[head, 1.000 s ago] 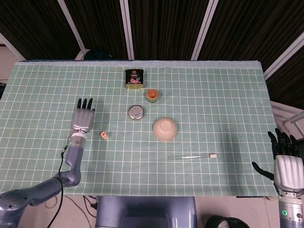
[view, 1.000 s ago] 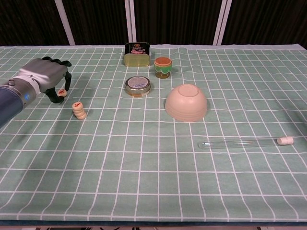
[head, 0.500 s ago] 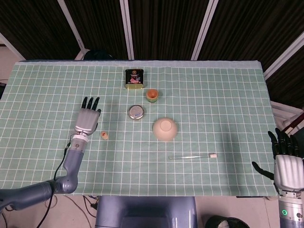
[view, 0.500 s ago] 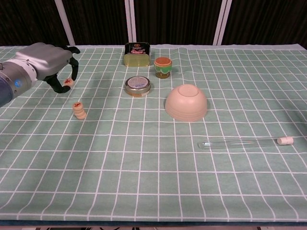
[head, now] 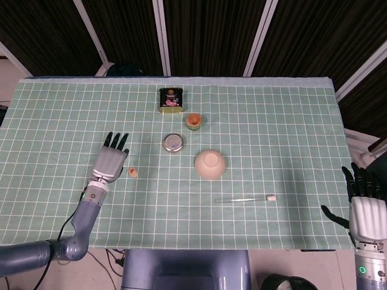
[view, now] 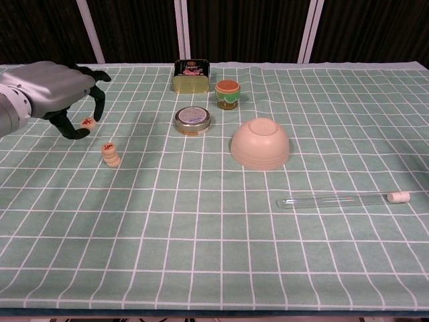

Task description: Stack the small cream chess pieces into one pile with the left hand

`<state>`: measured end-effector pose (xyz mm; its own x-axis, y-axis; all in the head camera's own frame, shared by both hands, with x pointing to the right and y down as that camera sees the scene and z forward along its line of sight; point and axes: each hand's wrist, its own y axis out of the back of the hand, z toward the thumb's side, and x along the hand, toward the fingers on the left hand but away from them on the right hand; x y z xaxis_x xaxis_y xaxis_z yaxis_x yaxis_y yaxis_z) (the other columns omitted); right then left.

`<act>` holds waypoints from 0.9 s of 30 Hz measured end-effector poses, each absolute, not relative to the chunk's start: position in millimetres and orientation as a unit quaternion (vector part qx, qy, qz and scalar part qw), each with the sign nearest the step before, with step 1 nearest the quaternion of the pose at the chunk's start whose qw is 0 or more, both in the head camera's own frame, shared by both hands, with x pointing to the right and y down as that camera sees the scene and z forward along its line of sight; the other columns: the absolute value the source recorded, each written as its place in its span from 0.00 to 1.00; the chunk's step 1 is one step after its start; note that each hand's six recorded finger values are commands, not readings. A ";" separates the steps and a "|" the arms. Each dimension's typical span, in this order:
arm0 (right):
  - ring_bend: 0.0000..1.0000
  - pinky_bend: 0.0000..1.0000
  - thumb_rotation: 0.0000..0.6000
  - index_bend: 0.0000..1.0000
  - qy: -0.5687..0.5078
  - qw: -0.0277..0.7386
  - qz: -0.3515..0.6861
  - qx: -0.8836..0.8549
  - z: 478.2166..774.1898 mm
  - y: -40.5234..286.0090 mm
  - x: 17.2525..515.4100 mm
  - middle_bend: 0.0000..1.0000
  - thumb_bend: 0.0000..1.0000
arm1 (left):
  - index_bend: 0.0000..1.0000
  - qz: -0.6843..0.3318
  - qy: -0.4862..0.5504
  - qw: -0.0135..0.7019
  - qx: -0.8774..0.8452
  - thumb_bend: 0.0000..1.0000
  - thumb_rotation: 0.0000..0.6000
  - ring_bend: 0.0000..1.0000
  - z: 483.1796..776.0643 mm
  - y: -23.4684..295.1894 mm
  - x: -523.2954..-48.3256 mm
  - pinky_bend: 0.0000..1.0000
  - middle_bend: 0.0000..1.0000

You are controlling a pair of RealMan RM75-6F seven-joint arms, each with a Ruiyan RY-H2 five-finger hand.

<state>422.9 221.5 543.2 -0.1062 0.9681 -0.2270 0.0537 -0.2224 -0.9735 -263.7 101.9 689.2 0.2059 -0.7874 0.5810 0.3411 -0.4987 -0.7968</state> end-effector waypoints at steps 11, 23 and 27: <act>0.00 0.00 1.00 0.09 -0.477 0.400 0.571 -0.535 543.4 221.2 423.3 0.01 0.23 | 0.48 -0.595 0.165 0.469 -0.632 0.34 1.00 0.00 694.2 113.2 -251.8 0.00 0.01; 0.00 0.00 1.00 0.09 -0.479 0.399 0.571 -0.534 543.0 221.0 424.1 0.01 0.23 | 0.47 -0.592 0.156 0.477 -0.631 0.34 1.00 0.00 701.8 119.8 -241.5 0.00 0.01; 0.00 0.00 1.00 0.09 -0.479 0.399 0.571 -0.534 543.1 221.1 424.2 0.01 0.23 | 0.47 -0.593 0.153 0.479 -0.629 0.34 1.00 0.00 702.7 120.2 -241.6 0.00 0.01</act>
<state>424.2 221.1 543.1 -0.1116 0.9673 -0.2278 0.0562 -0.2227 -0.9733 -241.6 120.2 702.7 0.2495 -0.7606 0.5993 0.3763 -0.4941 -0.7837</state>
